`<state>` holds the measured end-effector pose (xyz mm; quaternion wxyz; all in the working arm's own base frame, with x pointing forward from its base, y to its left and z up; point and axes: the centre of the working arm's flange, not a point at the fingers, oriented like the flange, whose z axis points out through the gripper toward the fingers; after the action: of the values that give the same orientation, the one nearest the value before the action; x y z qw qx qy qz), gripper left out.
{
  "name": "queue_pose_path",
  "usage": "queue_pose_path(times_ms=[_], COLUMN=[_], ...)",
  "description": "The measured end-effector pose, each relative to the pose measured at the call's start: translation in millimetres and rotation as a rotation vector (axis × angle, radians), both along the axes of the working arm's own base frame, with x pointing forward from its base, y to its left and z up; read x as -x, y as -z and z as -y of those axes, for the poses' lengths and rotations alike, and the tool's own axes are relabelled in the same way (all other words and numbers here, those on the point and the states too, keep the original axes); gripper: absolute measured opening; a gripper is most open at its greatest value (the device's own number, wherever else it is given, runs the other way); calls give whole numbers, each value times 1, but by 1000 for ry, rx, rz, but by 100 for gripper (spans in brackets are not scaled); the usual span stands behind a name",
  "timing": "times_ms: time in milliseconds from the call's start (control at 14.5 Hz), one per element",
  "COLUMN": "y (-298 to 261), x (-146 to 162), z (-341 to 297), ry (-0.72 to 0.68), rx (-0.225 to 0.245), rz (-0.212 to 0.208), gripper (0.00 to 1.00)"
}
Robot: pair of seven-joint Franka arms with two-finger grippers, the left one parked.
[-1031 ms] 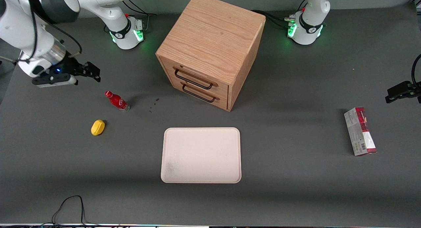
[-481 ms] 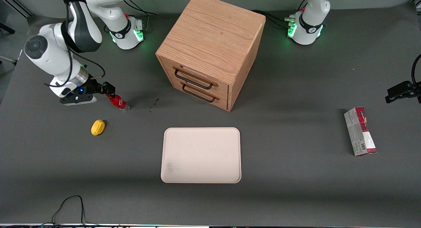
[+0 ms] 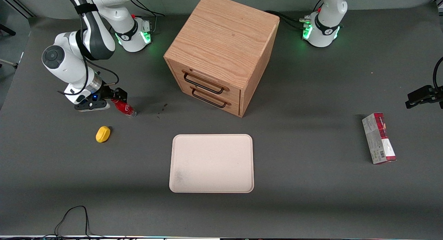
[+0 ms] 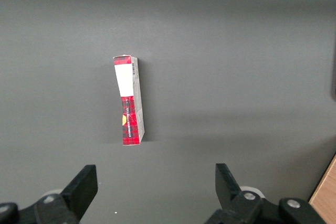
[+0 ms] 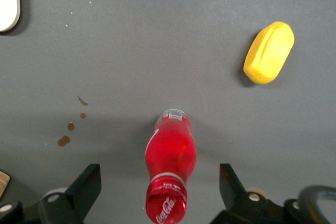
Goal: Place coke bottle on tray
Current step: 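Close the right gripper around the bottle's neck and lift it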
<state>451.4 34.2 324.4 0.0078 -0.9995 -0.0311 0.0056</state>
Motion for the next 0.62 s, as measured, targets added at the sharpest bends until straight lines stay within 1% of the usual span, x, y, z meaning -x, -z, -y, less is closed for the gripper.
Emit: queue_pose_path(times_ms=[206,344,481,550,619], y=[1,3,4,5,5], x=[1,3,4,4,5], z=[0,0,0,0,0], ry=[0,-1,-1,-1,-1], rx=[0,1,1,1,2], rz=[-6,-11,-16,-19,-22], gripper=[100,96,77,64,53])
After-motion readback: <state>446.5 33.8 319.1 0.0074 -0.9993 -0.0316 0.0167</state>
